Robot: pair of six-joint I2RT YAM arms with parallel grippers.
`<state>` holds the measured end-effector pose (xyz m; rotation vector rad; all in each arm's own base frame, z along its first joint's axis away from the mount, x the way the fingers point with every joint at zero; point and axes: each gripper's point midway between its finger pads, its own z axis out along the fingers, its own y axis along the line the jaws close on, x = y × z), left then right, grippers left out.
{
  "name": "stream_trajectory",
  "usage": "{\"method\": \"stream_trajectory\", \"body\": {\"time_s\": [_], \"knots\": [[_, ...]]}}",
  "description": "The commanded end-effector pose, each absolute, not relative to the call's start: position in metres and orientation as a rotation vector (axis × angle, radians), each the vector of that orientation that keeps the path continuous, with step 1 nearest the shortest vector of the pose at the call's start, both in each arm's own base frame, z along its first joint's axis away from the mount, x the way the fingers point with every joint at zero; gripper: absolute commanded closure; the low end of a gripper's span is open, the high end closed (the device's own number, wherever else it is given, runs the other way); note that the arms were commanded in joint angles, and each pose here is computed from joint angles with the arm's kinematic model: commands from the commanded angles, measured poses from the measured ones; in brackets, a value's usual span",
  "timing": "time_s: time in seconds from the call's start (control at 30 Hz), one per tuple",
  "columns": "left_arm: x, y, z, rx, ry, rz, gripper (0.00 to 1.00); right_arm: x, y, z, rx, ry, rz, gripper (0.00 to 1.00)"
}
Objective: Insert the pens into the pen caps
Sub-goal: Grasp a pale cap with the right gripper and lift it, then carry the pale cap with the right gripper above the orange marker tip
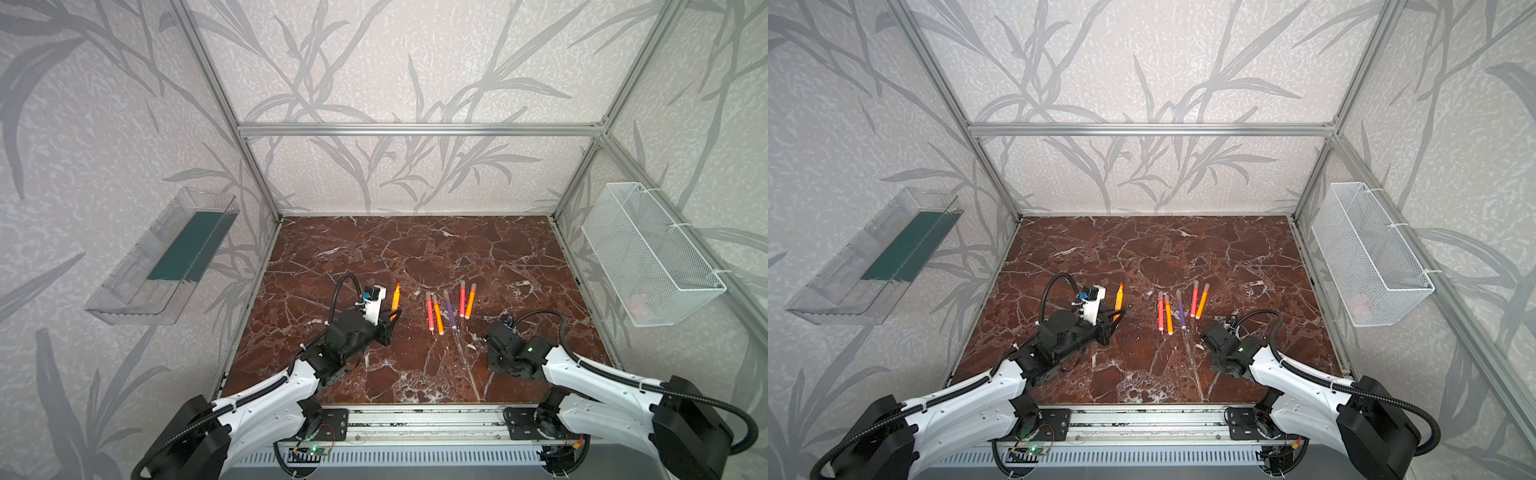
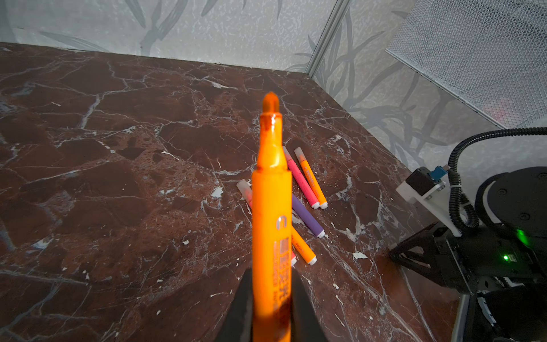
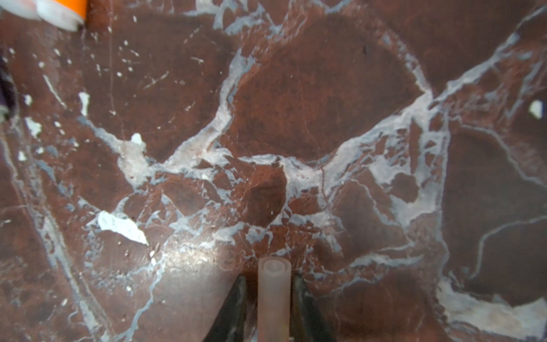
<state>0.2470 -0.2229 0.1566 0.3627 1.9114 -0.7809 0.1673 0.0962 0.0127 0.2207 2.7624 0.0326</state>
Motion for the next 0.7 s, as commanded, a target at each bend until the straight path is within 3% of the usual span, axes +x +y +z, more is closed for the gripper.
{"method": "stream_trajectory", "body": {"time_s": [0.0, 0.07, 0.33, 0.67], "knots": [[0.244, -0.223, 0.161, 0.370, 1.891, -0.803, 1.00, 0.157, 0.088, 0.001, 0.222, 2.800, -0.013, 0.82], [0.242, -0.225, 0.162, 0.380, 1.885, -0.815, 1.00, 0.157, 0.089, 0.002, 0.221, 2.794, -0.001, 0.87], [0.232, -0.240, 0.165, 0.452, 1.859, -0.901, 1.00, 0.162, 0.092, 0.015, 0.221, 2.743, 0.056, 0.92], [0.216, -0.269, 0.171, 0.553, 1.833, -1.001, 1.00, 0.209, 0.139, 0.122, 0.127, 2.363, 0.466, 0.94]]}}
